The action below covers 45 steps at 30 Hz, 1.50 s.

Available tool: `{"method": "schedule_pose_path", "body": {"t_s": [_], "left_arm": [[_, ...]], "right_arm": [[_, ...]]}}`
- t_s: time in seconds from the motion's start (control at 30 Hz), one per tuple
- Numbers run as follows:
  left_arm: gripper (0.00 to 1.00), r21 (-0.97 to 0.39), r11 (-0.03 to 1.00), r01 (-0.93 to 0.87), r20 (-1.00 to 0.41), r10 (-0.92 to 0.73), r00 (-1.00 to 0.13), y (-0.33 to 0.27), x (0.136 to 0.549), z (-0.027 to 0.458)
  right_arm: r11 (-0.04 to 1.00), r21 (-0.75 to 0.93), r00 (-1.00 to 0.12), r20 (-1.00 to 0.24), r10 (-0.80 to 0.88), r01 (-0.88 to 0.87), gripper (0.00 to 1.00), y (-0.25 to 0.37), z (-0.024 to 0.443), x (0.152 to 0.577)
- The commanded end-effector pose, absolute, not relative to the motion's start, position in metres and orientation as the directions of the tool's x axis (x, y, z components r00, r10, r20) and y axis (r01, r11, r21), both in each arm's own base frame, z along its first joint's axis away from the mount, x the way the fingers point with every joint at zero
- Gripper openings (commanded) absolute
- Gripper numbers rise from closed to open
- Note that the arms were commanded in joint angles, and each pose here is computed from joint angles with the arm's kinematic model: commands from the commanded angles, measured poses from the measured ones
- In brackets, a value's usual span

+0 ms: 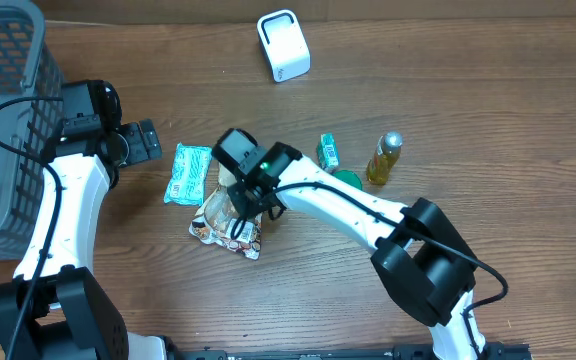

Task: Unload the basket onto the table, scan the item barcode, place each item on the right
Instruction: 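Move the right gripper onto the green-capped jar and grasp it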

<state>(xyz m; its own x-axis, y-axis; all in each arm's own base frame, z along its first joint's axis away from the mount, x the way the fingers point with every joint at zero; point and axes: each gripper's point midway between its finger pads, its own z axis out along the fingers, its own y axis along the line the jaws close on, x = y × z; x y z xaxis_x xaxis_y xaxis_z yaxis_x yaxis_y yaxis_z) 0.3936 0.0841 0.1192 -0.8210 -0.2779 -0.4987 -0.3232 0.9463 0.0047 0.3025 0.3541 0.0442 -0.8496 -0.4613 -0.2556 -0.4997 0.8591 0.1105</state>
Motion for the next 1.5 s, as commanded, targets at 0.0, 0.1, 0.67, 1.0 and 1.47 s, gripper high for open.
{"method": "schedule_pose_path", "body": {"t_s": [0.0, 0.1, 0.67, 1.0, 1.47], "left_arm": [[1.00, 0.009, 0.951, -0.310, -0.531, -0.258, -0.807, 0.083, 0.399, 0.133], [0.99, 0.009, 0.951, -0.310, -0.531, -0.258, -0.807, 0.083, 0.399, 0.133], [1.00, 0.009, 0.951, -0.310, -0.531, -0.258, -0.807, 0.083, 0.399, 0.133], [0.99, 0.009, 0.951, -0.310, -0.531, -0.258, -0.807, 0.083, 0.399, 0.133], [1.00, 0.009, 0.951, -0.310, -0.531, -0.258, -0.807, 0.083, 0.399, 0.133]], "right_arm": [[0.864, 0.122, -0.855, -0.262, -0.447, -0.489, 0.10, 0.348, 0.025, 0.296], [0.872, 0.125, -0.864, -0.256, -0.433, -0.473, 0.11, 0.343, 0.010, 0.291], [0.868, 0.143, -0.797, -0.487, -0.356, -0.476, 0.38, 0.355, 0.173, 0.338], [0.984, 0.045, -0.958, -0.241, -0.158, -0.174, 1.00, 0.230, 0.169, 0.339], [0.999, 0.011, -0.997, -0.071, 0.035, 0.034, 1.00, 0.177, 0.135, 0.327]]}}
